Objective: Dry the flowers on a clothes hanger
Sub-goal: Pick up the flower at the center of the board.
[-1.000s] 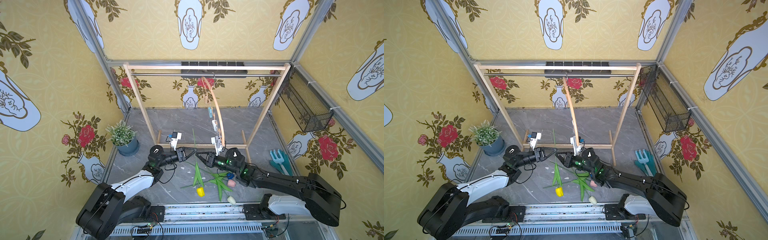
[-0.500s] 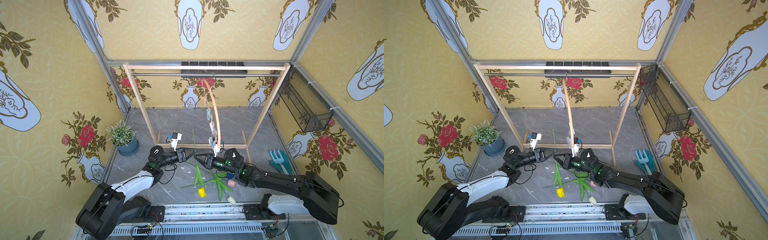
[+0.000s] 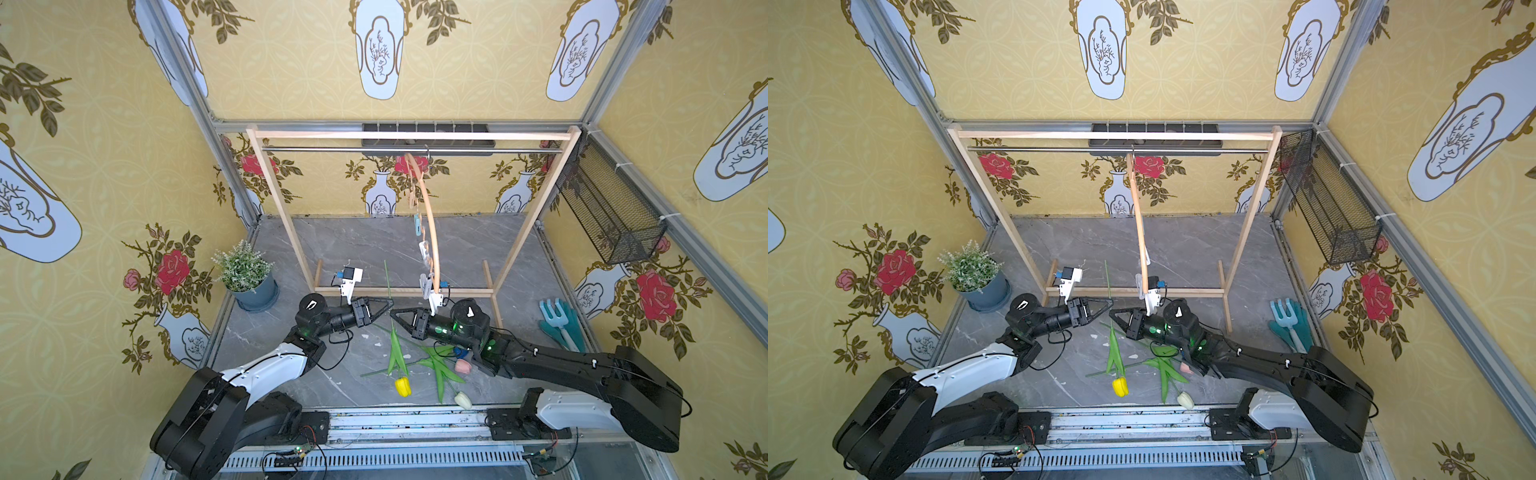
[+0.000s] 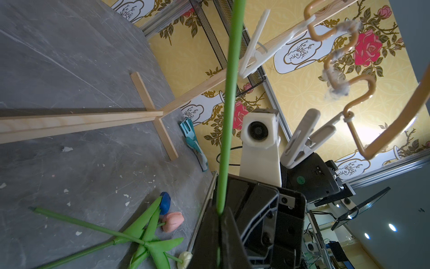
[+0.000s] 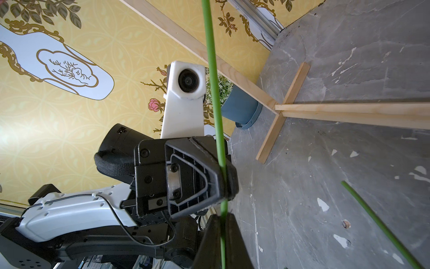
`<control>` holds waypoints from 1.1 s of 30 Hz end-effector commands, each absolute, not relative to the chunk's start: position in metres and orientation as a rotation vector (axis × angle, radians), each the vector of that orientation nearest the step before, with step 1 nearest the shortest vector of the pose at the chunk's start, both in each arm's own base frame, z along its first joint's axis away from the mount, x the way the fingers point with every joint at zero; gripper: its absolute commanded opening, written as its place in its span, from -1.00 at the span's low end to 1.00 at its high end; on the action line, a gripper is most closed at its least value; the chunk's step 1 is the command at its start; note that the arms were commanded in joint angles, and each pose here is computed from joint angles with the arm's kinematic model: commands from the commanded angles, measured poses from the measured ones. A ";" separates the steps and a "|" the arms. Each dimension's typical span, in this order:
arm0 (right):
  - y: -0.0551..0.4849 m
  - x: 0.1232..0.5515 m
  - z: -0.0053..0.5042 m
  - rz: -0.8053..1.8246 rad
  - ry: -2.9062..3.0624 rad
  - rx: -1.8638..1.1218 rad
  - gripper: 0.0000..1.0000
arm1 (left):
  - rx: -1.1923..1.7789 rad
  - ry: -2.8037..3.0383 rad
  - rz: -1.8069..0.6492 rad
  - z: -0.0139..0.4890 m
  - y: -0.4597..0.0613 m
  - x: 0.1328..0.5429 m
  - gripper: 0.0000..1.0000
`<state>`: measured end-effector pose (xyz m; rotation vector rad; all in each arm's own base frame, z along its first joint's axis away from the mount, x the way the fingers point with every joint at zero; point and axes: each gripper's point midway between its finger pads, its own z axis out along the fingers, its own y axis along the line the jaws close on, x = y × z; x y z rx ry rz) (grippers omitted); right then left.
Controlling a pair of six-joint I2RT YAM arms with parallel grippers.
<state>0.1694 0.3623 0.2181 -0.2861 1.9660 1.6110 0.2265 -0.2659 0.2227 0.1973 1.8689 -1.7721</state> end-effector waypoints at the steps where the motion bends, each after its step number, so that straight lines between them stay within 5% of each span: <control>1: 0.366 0.169 0.231 1.639 1.911 -0.300 -0.76 | 0.225 1.832 -1.772 0.229 -0.266 0.225 -1.00; 7: 0.366 0.170 0.230 1.637 1.917 -0.292 -0.67 | 0.226 1.828 -1.772 0.230 -0.265 0.225 -1.00; 19: 0.365 0.170 0.229 1.632 1.919 -0.293 -1.00 | 0.206 1.849 -1.756 0.225 -0.264 0.227 -1.00; 25: 0.350 0.167 0.212 1.586 1.979 -0.252 -1.00 | 0.164 1.933 -1.526 0.228 -0.251 0.251 -0.16; 33: 0.301 0.174 0.162 1.234 2.260 -0.083 -1.00 | 0.160 1.958 -1.077 0.267 -0.218 0.296 0.18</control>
